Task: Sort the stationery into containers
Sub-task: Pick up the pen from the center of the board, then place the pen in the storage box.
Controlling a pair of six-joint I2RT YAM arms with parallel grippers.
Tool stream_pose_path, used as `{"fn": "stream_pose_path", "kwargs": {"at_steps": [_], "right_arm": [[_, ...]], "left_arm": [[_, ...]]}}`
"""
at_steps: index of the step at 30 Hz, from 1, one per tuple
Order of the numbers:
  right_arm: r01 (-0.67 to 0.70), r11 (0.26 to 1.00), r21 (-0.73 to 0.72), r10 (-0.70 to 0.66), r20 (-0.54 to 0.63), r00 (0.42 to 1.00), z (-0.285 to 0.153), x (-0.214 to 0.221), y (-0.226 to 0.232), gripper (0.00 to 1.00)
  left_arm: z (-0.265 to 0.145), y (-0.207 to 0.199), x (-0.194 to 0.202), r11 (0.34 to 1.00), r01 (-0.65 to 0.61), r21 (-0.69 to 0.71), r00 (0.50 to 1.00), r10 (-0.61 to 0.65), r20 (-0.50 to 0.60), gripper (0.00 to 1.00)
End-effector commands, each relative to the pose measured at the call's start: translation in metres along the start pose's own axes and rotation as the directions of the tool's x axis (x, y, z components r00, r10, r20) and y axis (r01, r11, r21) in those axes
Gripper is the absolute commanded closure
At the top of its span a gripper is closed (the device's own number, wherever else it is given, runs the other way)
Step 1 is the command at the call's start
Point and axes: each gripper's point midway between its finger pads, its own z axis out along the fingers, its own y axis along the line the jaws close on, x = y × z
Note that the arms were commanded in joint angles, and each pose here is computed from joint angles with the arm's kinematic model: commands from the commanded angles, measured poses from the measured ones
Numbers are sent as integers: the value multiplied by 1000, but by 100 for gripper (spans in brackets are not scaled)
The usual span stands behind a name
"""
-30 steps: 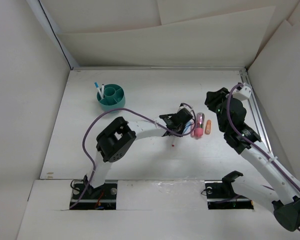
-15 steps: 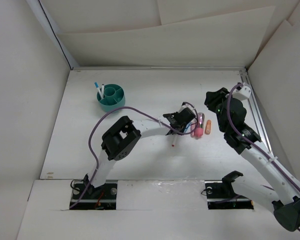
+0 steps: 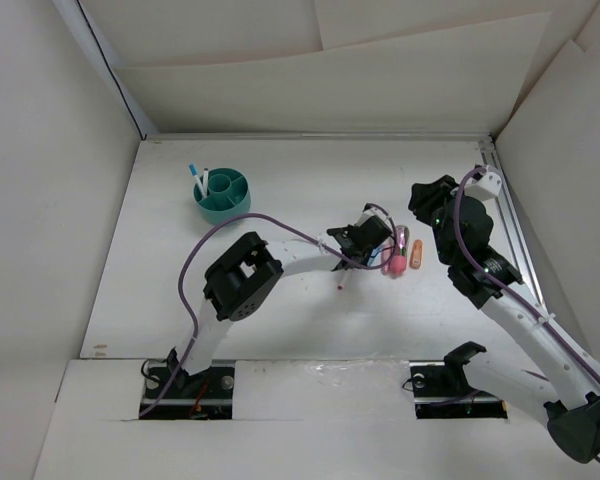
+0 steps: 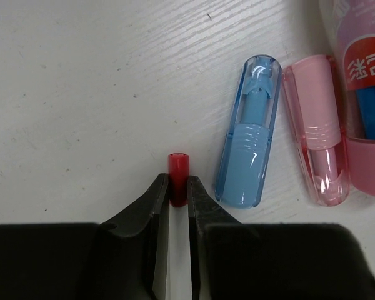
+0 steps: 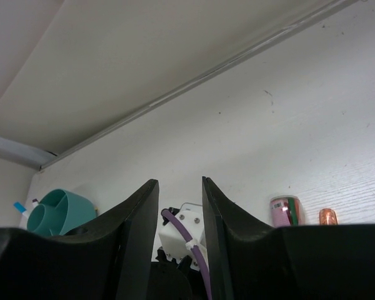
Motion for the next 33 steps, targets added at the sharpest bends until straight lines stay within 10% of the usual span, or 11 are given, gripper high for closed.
{"fn": "stream_pose_path", "kwargs": {"at_steps": [1, 11, 24, 33], "right_arm": [[-28, 999, -21, 29, 33, 999, -4, -16, 6, 60], [-33, 999, -33, 34, 34, 999, -6, -17, 8, 60], [-23, 999, -40, 24, 29, 999, -6, -17, 9, 60], [-23, 999, -49, 24, 23, 999, -6, -13, 10, 60]], "left_arm": [[-6, 10, 0, 999, 6, -36, 1000, -5, 14, 100], [-76, 55, -73, 966, 253, -61, 937, -229, 265, 100], [-173, 306, -171, 616, 786, 54, 421, -596, 684, 100], [-206, 436, -184, 479, 850, -219, 424, -375, 824, 100]]}}
